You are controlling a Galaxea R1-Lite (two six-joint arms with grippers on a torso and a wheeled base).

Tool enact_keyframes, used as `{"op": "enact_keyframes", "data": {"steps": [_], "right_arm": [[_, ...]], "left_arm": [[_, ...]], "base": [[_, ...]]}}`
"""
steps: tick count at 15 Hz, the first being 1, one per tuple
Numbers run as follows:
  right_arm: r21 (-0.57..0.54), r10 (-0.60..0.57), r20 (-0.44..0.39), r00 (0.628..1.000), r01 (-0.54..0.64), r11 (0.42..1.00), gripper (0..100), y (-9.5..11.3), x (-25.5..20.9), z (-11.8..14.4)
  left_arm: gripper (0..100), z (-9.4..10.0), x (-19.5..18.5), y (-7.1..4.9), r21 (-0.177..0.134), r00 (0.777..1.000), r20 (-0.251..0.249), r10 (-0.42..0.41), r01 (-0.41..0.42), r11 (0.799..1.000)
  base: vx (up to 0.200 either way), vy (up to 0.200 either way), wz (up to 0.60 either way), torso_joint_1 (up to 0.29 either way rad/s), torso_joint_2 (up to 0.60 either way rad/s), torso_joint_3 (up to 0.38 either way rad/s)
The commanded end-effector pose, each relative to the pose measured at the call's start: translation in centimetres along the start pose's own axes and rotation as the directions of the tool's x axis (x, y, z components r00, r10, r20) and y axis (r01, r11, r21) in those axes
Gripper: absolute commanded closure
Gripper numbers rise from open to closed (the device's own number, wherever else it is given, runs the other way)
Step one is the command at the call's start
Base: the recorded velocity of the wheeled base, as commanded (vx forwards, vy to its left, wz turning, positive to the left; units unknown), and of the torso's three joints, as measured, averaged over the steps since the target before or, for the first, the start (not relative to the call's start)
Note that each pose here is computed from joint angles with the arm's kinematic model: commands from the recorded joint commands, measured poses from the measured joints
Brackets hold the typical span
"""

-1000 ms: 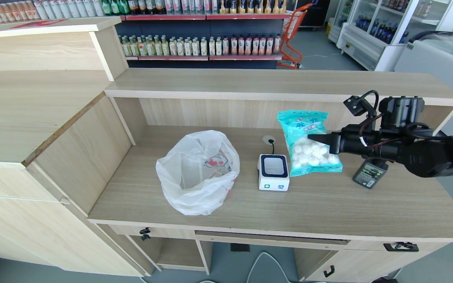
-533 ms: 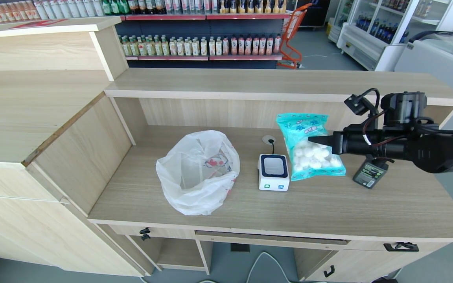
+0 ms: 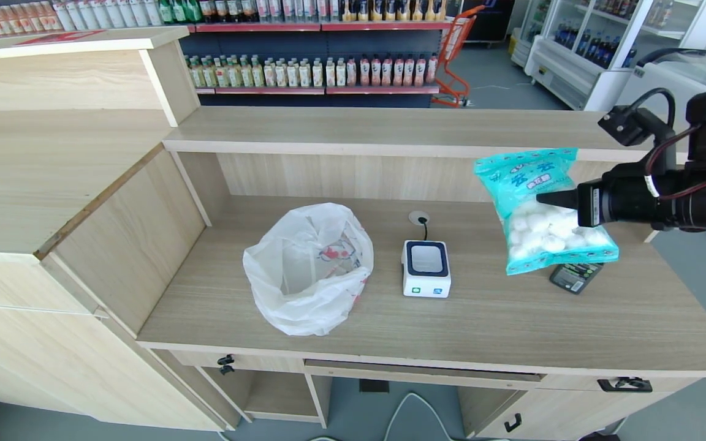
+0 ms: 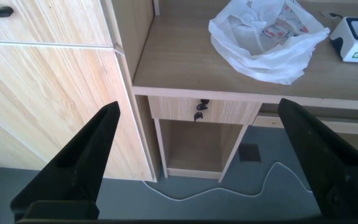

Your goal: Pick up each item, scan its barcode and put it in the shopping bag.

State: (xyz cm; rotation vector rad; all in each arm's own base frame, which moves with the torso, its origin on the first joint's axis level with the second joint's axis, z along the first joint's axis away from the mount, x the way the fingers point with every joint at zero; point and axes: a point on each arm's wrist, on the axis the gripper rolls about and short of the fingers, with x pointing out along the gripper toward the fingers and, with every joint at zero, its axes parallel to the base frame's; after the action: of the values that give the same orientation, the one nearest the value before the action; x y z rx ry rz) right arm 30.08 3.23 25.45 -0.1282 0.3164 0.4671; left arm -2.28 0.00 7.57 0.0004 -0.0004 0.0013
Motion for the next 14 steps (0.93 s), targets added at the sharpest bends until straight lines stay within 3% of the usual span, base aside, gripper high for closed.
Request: {"op": "enact_keyframes", "data": {"steps": [1,10,14], "right_arm": [[-0.076,-0.034,0.073,0.997,0.039,0.996,100,0.3,-2.9,1.4],[-0.182,-0.044,0.112,0.993,0.064,0.981,100,-0.3,-1.6,1.4],[-0.209,-0.009,0.155,0.988,0.042,0.977,100,0.6,-0.7,1.9]], "left_arm": [[0,0.0,0.0,0.0,0.000,1.000,0.000,0.000,0.000,1.000],[0,0.0,0.0,0.0,0.000,1.000,0.000,0.000,0.000,1.000],[0,0.0,0.0,0.0,0.000,1.000,0.001,0.000,0.000,1.000]], "base": [[0.000,0.000,0.00,0.000,0.00,0.000],[0.000,0.000,0.00,0.000,0.00,0.000],[0.000,0.000,0.60,-0.089,0.21,0.131]]}}
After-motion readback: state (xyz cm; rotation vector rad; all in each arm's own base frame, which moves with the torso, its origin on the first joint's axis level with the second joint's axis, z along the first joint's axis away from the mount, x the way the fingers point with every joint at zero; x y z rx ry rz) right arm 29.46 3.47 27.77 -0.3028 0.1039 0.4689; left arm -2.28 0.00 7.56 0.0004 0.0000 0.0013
